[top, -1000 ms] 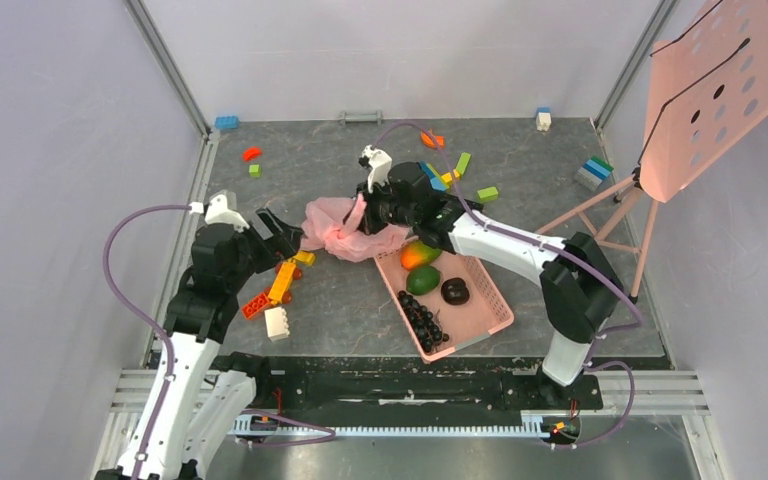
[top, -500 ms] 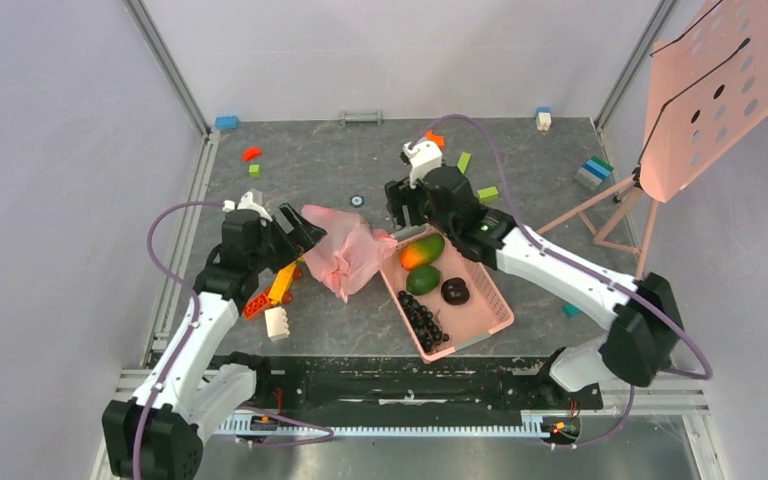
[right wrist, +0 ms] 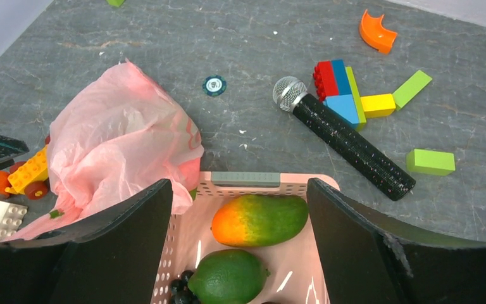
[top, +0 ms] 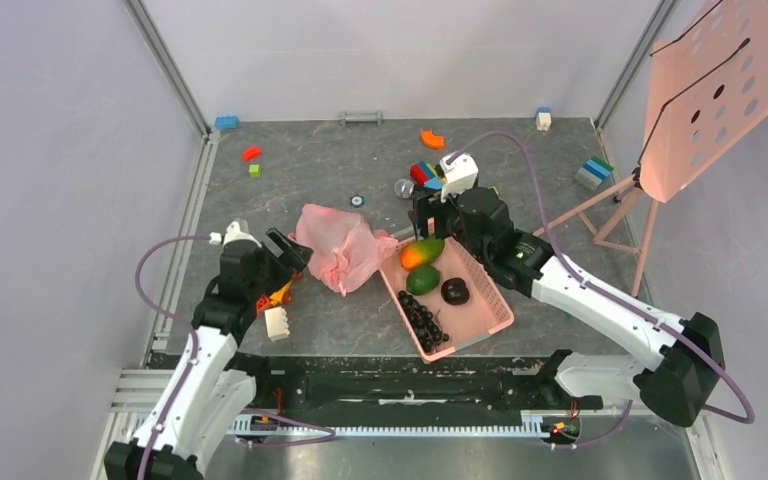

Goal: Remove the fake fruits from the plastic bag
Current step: Move the plastic bag to the center of the board, then untie the plastic bag at the center of the board.

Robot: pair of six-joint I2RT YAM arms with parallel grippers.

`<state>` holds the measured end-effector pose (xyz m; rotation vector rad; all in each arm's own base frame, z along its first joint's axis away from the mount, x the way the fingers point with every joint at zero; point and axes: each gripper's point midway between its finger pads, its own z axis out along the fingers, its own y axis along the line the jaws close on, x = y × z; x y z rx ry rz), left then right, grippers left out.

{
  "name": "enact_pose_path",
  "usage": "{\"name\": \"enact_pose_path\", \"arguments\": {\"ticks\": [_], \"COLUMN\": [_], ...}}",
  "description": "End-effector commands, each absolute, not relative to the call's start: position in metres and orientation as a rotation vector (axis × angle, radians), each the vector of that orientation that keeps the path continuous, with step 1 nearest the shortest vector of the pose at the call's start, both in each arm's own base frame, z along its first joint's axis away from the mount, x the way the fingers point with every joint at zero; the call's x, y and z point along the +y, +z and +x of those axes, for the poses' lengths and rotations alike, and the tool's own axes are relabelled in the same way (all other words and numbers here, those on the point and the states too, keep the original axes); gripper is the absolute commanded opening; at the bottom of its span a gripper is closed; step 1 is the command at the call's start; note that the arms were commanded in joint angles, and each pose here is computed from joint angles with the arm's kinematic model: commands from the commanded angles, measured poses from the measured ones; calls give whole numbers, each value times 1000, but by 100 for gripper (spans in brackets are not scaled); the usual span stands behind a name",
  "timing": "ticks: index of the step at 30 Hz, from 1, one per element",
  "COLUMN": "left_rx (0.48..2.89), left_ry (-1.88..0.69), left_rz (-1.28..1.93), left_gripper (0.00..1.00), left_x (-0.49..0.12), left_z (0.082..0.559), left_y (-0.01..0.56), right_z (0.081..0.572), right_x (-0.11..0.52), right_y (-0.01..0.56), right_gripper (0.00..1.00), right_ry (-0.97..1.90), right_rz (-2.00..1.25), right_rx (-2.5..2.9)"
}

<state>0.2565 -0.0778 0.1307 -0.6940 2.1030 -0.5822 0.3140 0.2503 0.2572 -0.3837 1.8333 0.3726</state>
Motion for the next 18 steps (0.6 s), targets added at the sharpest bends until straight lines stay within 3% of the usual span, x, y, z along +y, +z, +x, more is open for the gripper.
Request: {"name": "enact_pose_path", "arguments": {"ticks": [1,11,18], "left_rx": [2044,2039,2011], "left_ry": [-574,-676,-726], "left_rz": [-810,-834,-827], "left_gripper": [95,83,83], "left_x": [-68,-83,-90], "left_z": [252,264,280], "left_y": [121,99,100], "right_z": [308,296,294], "right_x": [252,244,245], "right_y": [260,254,242], "right_gripper": [81,81,81], "right_ry": [431,467,478], "right_rz": [-360,-331,-334], "right_rx": [1822,1829,1850]}}
